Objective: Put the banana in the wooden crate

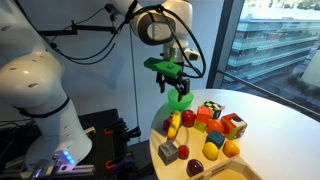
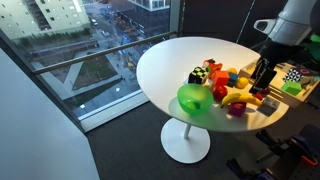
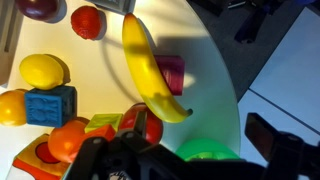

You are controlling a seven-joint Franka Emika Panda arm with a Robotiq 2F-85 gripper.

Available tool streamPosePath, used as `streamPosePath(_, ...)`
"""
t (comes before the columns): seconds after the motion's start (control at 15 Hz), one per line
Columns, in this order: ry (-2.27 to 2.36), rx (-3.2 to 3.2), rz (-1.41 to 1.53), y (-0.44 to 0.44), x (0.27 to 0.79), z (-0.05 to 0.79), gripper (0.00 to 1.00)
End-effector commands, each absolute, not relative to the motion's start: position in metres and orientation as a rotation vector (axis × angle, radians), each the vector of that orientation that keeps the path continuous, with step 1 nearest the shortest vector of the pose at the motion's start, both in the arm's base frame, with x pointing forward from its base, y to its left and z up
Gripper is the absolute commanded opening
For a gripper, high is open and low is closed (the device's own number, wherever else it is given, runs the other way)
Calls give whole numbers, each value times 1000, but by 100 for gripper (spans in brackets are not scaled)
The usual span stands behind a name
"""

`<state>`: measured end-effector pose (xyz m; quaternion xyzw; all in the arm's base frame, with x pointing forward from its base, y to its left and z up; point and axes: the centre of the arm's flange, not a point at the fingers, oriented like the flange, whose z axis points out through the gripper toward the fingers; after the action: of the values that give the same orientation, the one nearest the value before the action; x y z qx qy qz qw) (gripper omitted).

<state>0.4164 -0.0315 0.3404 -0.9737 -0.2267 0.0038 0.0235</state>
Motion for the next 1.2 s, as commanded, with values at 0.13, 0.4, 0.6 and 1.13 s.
streamPosePath(0.13, -714, -3017, 7, -32, 417, 339, 100)
streamPosePath(0.4, -731, -2998, 32, -35, 418, 327, 100)
streamPosePath(0.6, -764, -2997, 46, -37, 421, 316, 100)
streamPosePath(1.13, -918, -2971, -19, -40, 431, 289, 100)
